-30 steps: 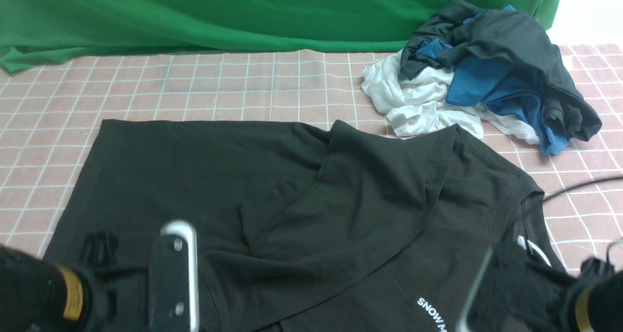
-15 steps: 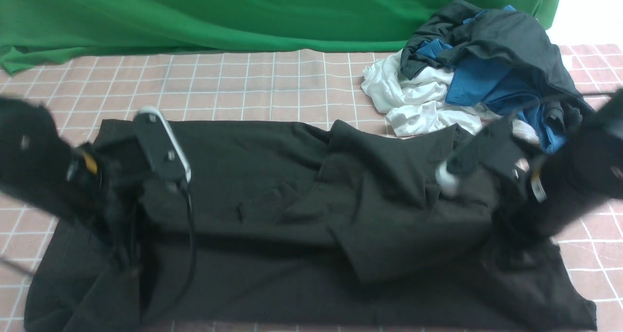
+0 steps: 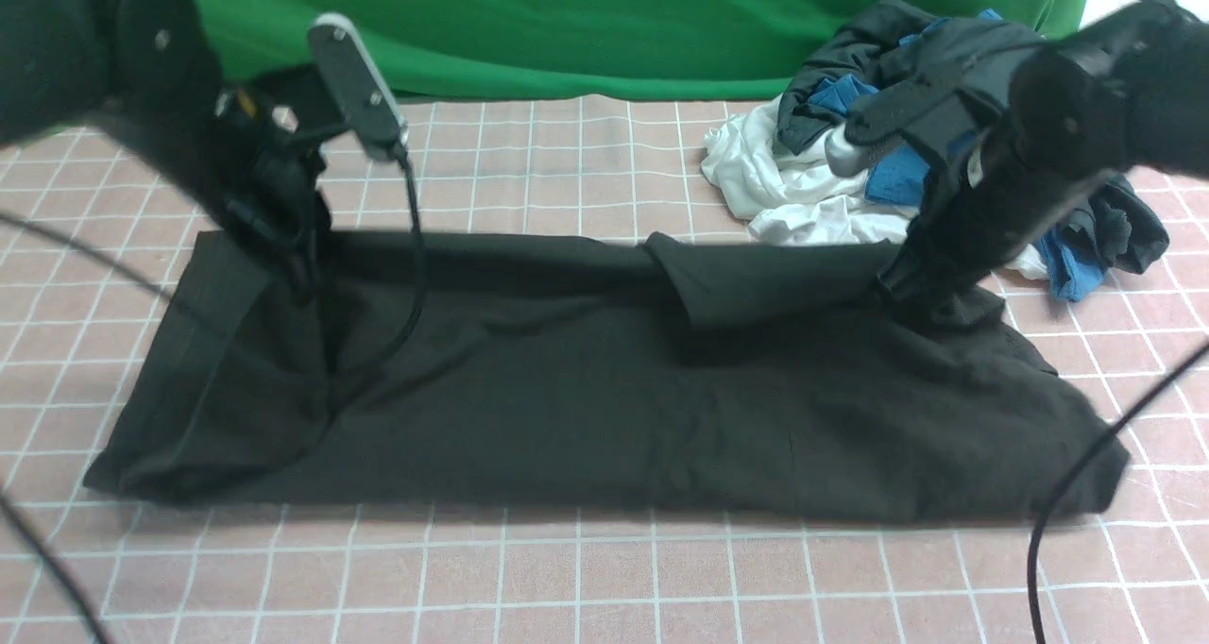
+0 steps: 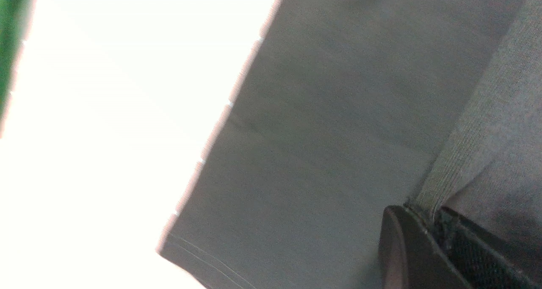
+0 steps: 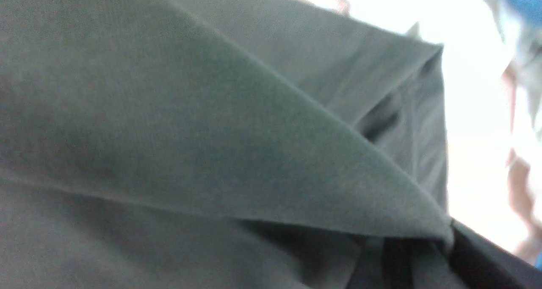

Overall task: Fold a long-sleeved shirt over a pink coffee tablecloth.
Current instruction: 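Fold the black garment in half by bringing its near edge over to the far edge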

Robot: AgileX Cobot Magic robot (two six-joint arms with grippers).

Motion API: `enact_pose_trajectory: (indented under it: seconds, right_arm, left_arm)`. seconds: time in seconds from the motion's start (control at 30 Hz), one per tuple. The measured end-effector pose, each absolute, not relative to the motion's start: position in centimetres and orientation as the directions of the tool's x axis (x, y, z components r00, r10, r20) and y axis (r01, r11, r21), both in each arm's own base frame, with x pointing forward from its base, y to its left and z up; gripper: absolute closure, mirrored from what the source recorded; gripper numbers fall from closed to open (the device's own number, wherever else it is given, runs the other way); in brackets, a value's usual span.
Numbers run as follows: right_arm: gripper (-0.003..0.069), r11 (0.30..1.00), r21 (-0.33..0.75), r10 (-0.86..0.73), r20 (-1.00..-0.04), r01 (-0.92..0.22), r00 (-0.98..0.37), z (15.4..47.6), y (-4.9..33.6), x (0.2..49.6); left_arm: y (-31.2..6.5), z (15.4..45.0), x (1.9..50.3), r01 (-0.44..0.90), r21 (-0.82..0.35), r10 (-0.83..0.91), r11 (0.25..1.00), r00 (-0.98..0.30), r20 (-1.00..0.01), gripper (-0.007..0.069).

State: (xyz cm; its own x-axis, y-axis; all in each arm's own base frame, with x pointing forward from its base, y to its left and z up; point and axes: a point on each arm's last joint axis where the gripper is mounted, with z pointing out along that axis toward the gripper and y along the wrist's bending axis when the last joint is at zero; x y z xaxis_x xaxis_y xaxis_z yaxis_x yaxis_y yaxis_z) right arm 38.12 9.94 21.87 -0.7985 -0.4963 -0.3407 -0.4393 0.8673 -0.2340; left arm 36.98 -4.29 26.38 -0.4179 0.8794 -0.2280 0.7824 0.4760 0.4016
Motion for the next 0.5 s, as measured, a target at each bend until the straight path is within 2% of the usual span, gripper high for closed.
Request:
enact_pose_trajectory:
  seconds: [0.27,0.5]
  right_arm:
    - [0.0606,0.864,-0.233,-0.501,-0.309,-0.447,-0.808,18.5,9.7,41.2]
    - [0.0606,0.872,-0.225,-0.488,-0.335,-0.435,-0.806,17.9,9.8,41.7]
  left_arm:
    - [-4.5,23.7,40.7,0.792,0.399,0.886,0.463,-0.422,-0.192,0.0592]
    - [-4.3,22.6,41.5,0.764,0.436,0.877,0.476,-0.444,-0.181,0.0592]
